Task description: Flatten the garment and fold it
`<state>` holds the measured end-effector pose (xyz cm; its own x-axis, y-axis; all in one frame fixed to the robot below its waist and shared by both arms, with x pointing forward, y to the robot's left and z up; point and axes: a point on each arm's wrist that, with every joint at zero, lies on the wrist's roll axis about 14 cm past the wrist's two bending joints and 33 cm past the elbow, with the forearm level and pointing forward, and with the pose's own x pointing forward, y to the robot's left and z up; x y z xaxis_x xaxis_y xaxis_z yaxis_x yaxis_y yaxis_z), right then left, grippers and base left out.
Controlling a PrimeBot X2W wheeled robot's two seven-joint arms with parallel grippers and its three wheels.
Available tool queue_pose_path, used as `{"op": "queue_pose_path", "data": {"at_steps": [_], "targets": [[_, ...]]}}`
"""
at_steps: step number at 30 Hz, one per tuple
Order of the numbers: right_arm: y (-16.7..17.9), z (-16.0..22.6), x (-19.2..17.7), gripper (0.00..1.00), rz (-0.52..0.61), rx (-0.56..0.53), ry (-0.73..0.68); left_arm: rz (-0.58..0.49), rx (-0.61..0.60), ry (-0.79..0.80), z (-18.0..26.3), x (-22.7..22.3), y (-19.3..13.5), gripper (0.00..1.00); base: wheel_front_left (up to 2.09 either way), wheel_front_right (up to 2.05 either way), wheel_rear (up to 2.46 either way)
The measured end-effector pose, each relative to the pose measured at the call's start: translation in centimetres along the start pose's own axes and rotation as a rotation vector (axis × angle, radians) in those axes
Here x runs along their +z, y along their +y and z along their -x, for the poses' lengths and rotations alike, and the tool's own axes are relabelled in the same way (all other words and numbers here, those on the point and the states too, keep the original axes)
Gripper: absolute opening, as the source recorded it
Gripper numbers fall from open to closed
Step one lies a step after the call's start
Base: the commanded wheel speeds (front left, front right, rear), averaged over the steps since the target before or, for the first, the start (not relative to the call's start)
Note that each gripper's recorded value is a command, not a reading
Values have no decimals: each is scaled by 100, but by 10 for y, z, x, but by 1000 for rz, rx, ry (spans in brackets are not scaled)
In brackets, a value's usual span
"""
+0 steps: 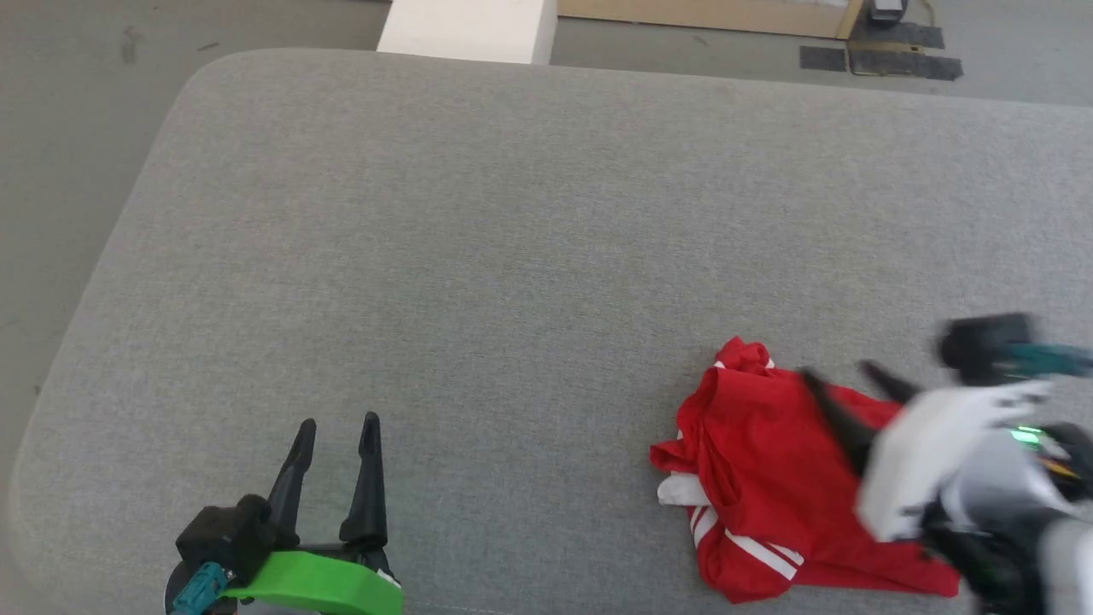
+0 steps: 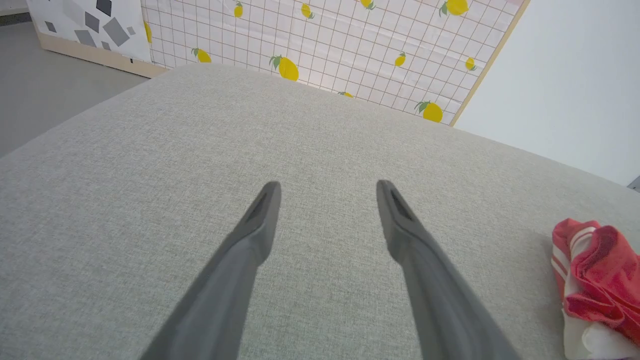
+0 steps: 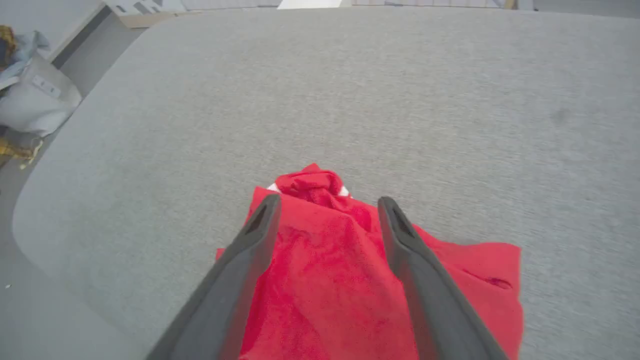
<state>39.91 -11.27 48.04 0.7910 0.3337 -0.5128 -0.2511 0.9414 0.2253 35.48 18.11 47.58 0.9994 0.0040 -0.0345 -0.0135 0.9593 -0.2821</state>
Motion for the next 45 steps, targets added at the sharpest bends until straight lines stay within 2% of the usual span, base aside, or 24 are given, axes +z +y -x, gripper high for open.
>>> {"op": "queue_pose_path", "data": {"at_steps": [3,6,11,20,31,32,33,34,45], "targets": [[-40,19,4,100,-46,-121,-46,1,-9,4,-4,-2,-2,100,0,0,0],[-73,34,-9,100,-80,-227,-37,2,-14,14,-7,-5,-4,100,0,0,0],[-98,42,-42,100,-135,-302,31,1,-20,32,-11,-11,-4,100,0,0,0],[-108,30,-88,100,-219,-313,136,-21,-29,24,-12,-7,-4,100,0,0,0],[-99,0,-107,100,-252,-273,194,-45,-27,20,-9,3,1,100,0,0,0],[-100,-1,-107,47,-254,-272,192,-47,-27,18,-9,4,1,100,0,0,0],[-100,-2,-107,26,-260,-271,192,-48,-29,15,-9,5,1,100,0,0,0],[-100,-3,-107,0,-261,-271,193,-49,-30,14,-10,6,1,100,0,0,0],[-102,9,-94,0,-252,-282,140,-42,-62,-4,-11,12,-11,100,0,0,0]]}}
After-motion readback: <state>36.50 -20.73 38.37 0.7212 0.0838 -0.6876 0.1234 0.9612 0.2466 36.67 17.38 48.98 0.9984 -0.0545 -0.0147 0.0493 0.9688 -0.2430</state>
